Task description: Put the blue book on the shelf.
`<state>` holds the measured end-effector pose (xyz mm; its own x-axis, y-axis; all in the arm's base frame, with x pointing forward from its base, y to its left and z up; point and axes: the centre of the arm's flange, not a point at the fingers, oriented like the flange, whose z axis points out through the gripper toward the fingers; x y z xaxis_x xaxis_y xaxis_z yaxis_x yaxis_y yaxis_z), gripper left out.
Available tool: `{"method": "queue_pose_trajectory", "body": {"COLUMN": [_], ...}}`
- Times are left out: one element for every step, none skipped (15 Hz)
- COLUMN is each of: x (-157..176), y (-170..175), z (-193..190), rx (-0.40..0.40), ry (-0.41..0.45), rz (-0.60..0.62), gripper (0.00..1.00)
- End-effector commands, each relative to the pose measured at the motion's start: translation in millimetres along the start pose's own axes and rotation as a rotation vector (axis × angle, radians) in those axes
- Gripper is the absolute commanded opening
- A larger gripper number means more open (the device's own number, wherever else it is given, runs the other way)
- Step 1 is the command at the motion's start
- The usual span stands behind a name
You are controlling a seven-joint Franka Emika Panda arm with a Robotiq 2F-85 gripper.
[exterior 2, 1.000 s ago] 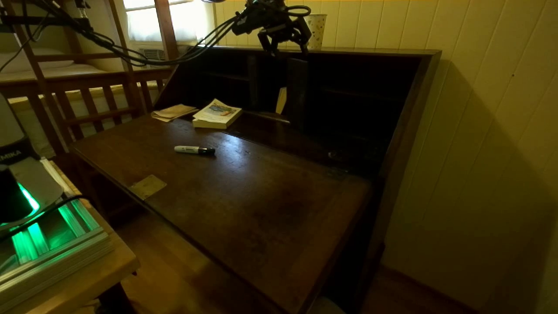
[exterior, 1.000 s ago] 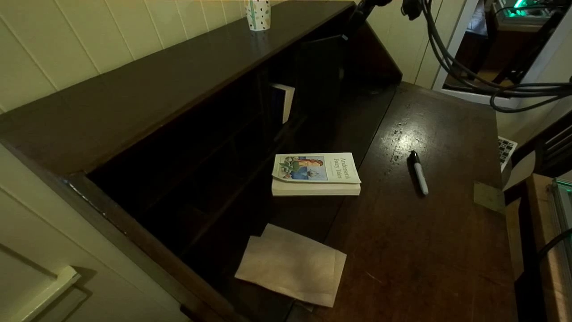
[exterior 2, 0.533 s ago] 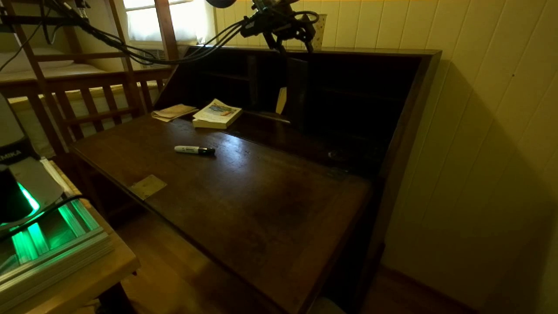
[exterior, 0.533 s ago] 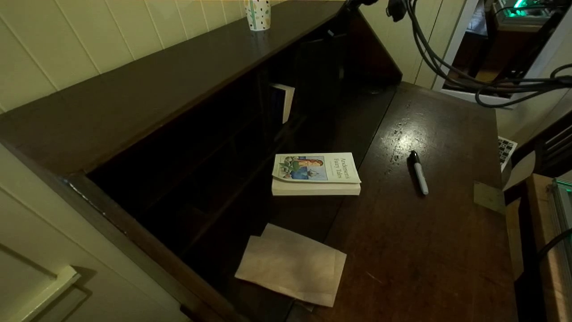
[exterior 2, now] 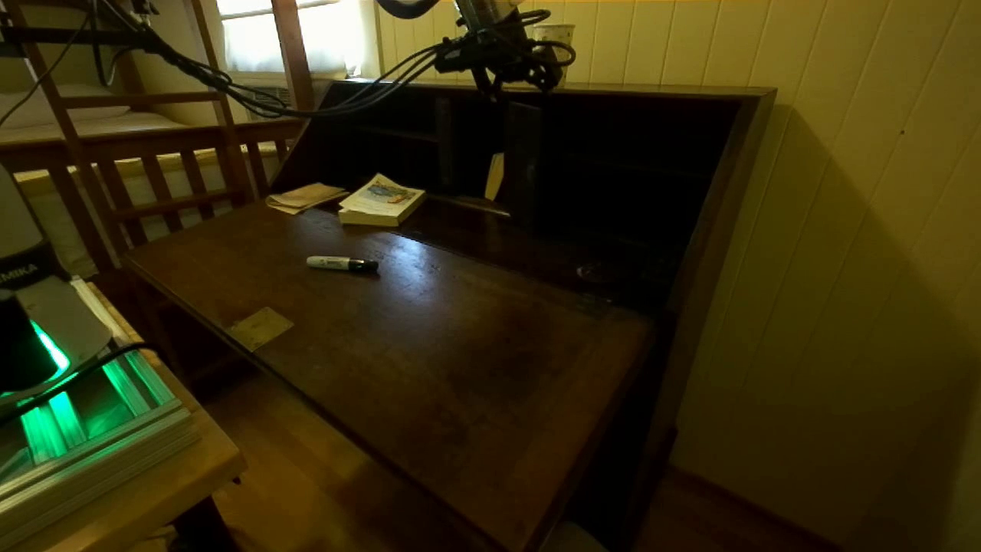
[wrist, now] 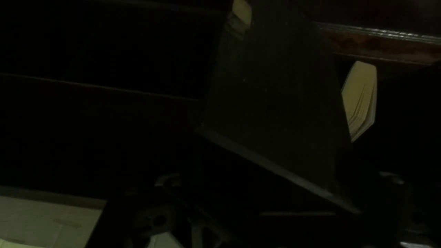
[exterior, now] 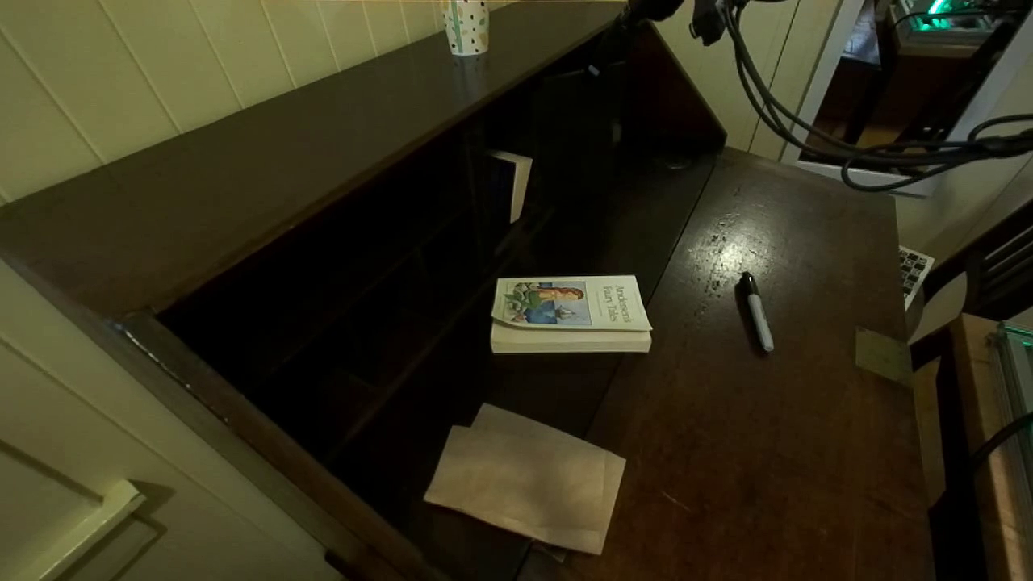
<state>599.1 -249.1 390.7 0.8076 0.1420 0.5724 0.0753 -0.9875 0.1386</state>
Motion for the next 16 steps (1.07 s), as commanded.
{"method": "queue_pose_trajectory", "body": {"x": [6.3,6.0,5.7,6.7,7.1,9.2,10.1,11.2,12.3,13.7,14.4,14.9,15.1,15.9,17.1,18.7], "y": [2.6,-1.2,-4.6,-10.6,-15.4,-22.5,-27.2,-32.7,-36.4,-41.6,-48.3,-55.8,-62.4,-70.0,-78.9,-86.4], "z": [3.3,2.3,2.0,-0.8,-1.3,-3.0,-3.7,-3.8,-2.3,0.7,4.4,6.8,9.1,10.7,12.1,13.5], "rx": [0.057,0.086,0.119,0.147,0.172,0.194,0.204,0.226,0.232,0.25,0.27,0.281,0.302,0.321,0.34,0.354], "ry": [-0.061,-0.078,-0.094,-0.112,-0.125,-0.144,-0.161,-0.173,-0.182,-0.193,-0.209,-0.221,-0.235,-0.245,-0.256,-0.264], "rz": [0.022,0.03,0.034,0.033,0.028,0.025,0.023,0.02,0.019,0.012,0.003,-0.006,-0.017,-0.031,-0.045,-0.054], "gripper": [1.0,1.0,1.0,1.0,1.0,1.0,1.0,1.0,1.0,1.0,1.0,1.0,1.0,1.0,1.0,1.0]}}
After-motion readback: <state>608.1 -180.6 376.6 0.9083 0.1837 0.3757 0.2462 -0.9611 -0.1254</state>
